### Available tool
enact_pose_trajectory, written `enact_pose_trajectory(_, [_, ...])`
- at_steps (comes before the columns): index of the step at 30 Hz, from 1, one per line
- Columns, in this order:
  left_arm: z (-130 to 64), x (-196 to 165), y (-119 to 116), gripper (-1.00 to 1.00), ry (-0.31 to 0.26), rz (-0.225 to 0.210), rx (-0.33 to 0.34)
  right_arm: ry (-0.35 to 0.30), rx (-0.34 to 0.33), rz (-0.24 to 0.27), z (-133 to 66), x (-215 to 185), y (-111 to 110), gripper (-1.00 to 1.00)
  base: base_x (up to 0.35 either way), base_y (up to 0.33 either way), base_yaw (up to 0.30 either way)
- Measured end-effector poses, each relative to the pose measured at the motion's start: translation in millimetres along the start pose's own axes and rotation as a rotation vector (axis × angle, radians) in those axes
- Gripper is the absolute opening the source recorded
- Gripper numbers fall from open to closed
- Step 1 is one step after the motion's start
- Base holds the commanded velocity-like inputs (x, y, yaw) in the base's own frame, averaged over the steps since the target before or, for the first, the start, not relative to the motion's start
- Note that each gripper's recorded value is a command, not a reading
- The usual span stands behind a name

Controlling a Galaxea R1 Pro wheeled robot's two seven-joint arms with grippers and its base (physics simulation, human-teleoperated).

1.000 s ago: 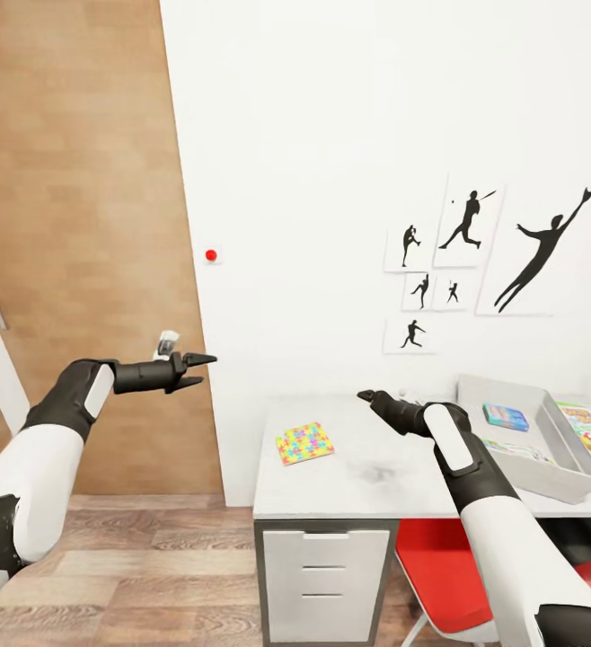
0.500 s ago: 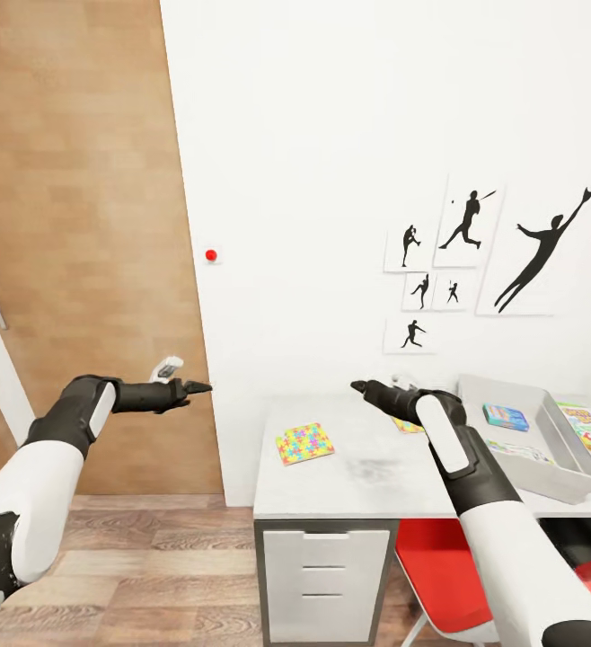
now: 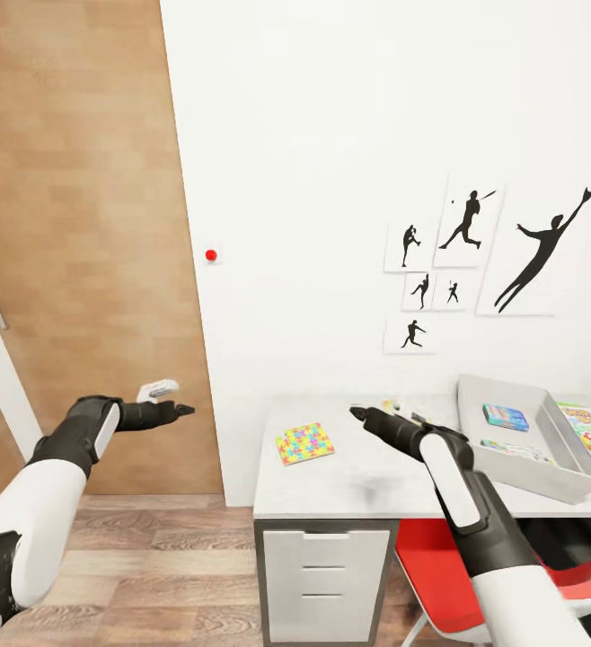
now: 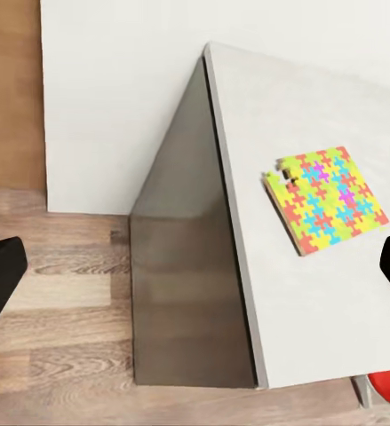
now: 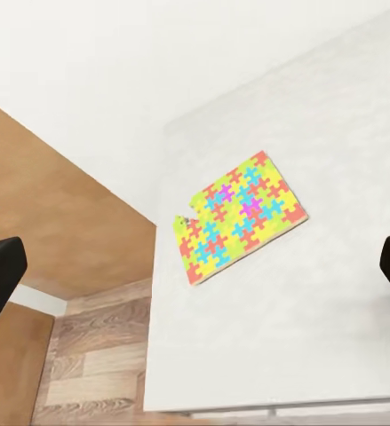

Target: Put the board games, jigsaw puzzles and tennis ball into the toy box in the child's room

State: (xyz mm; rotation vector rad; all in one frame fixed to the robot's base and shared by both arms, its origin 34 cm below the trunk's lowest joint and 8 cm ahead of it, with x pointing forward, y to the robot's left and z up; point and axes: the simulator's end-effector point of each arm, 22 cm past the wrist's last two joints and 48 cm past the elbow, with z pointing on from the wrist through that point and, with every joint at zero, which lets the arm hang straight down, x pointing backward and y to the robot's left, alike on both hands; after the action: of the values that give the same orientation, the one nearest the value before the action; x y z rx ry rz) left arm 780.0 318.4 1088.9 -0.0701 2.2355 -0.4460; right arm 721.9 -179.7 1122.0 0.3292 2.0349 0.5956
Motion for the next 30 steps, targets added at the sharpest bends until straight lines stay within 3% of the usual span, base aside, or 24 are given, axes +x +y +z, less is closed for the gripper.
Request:
enact_pose_trajectory(14, [6.8, 14.6, 10.3, 1.0, -0.025, 0.026, -0.029, 0.015, -0.006, 0.002, -19.6, 36.1, -6.9, 1.0, 0.0, 0.0, 0.0])
enact_pose_trajectory(30, [6.7, 14.2, 11.2, 1.0, -0.032, 0.03, -0.03, 0.013, -0.003, -0.001, -21.2, 36.6, -10.4, 1.0, 0.0, 0.0, 0.0])
